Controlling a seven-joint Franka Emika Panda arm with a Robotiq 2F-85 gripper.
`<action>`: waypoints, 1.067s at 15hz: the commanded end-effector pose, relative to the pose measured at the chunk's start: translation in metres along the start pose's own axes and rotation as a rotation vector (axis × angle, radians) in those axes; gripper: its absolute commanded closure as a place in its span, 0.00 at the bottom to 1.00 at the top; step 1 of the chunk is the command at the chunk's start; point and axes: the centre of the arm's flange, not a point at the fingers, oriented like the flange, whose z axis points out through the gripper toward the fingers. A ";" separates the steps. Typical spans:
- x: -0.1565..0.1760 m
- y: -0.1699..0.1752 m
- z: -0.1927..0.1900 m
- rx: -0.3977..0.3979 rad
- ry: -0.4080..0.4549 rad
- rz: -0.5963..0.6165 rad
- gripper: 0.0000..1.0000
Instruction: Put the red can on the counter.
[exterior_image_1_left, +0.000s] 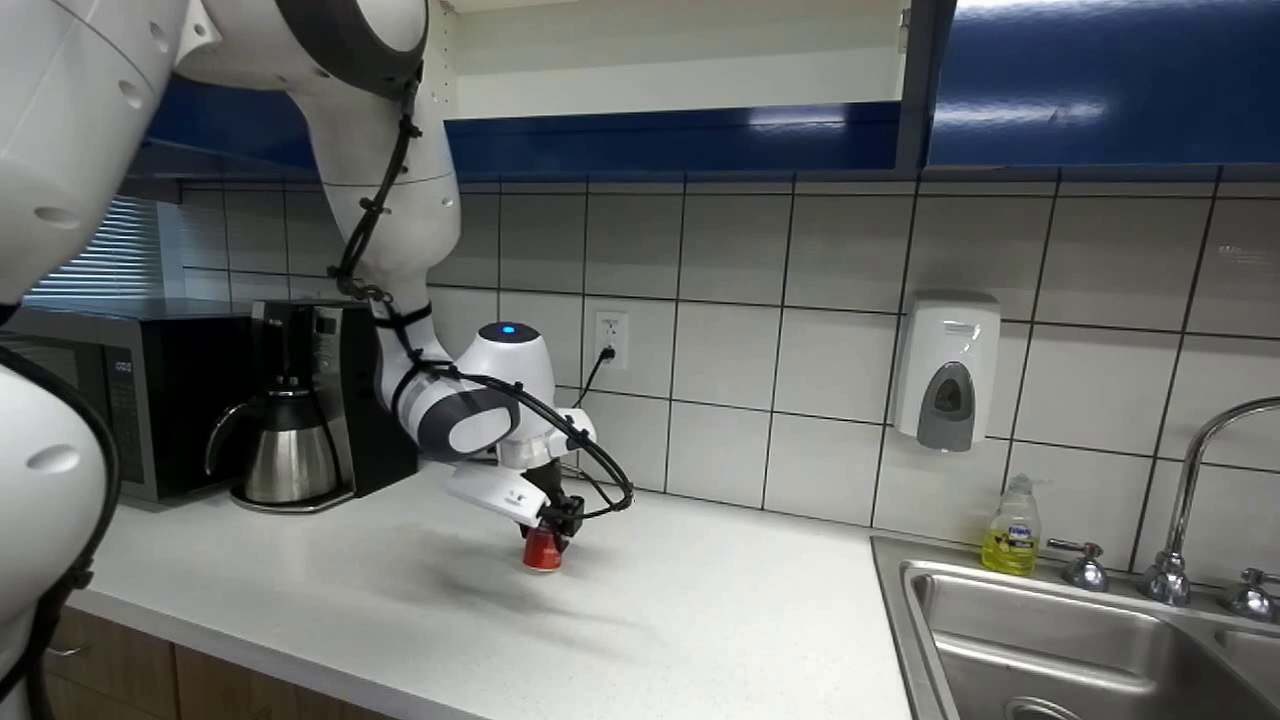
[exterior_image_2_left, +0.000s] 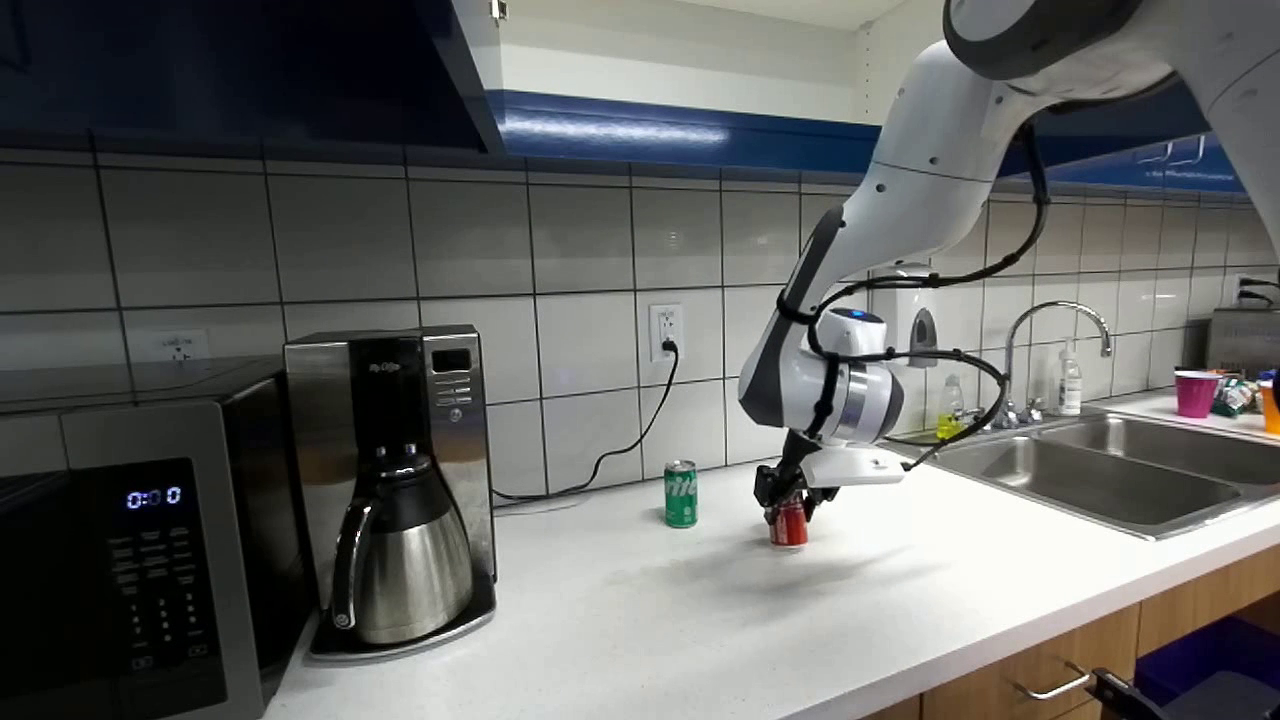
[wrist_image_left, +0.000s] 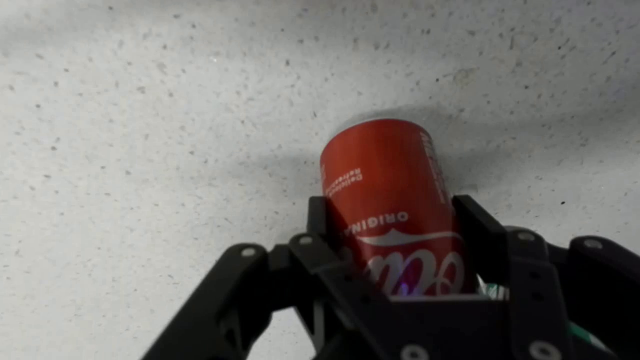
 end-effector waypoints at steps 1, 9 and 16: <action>0.008 0.009 0.017 0.002 0.034 -0.020 0.61; 0.008 0.014 -0.015 0.005 0.003 -0.006 0.00; -0.009 0.013 -0.089 0.062 -0.112 -0.015 0.00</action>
